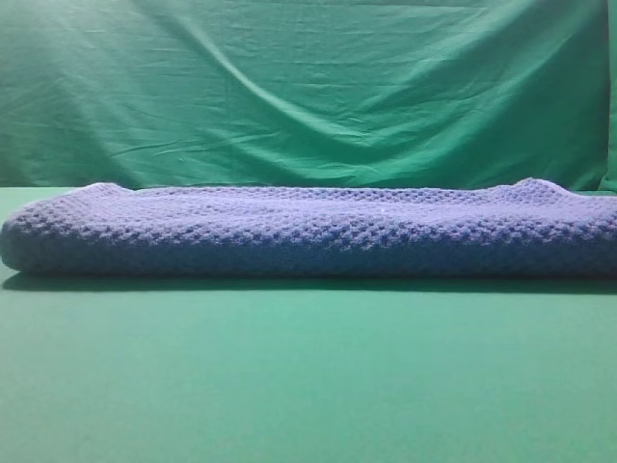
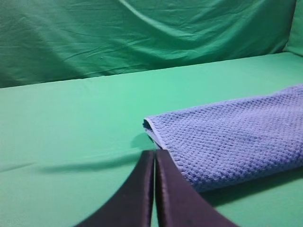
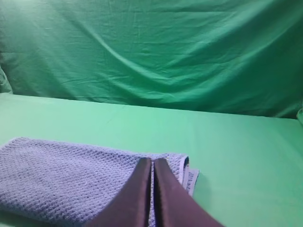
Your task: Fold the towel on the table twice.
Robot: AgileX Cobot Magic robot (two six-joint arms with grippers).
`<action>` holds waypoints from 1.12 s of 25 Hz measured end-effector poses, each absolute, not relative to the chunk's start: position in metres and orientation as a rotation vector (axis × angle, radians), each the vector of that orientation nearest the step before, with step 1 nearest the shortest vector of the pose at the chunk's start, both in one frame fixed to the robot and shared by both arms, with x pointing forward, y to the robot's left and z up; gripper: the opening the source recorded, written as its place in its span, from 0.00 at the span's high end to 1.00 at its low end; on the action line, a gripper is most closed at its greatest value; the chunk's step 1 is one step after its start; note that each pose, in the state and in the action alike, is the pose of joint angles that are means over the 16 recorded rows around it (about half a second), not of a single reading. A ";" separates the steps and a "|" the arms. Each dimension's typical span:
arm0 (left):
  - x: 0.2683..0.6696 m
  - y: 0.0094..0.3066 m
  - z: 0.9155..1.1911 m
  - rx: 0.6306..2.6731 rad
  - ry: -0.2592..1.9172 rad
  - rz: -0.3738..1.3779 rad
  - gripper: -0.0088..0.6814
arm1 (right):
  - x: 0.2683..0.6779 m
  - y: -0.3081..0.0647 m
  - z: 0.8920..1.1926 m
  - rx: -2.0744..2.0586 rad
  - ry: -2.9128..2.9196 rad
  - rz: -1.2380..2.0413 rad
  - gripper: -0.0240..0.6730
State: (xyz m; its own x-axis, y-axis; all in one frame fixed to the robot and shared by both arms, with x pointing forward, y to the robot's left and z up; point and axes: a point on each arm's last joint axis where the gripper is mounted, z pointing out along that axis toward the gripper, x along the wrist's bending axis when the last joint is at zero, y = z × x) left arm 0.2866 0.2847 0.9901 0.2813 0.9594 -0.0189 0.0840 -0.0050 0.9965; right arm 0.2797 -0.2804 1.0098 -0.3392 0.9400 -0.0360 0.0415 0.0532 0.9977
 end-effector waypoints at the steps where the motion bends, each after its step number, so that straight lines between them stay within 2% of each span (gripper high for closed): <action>1: 0.287 0.285 0.989 1.384 1.060 0.946 0.99 | 0.281 -0.280 1.006 1.036 1.525 1.396 0.97; 12: 0.288 0.284 0.984 1.370 1.081 0.913 0.99 | 0.283 -0.277 0.976 1.131 1.667 1.328 0.97; 28: 0.290 0.284 0.955 1.528 1.129 0.904 0.99 | 0.285 -0.277 0.947 1.189 1.744 1.266 0.97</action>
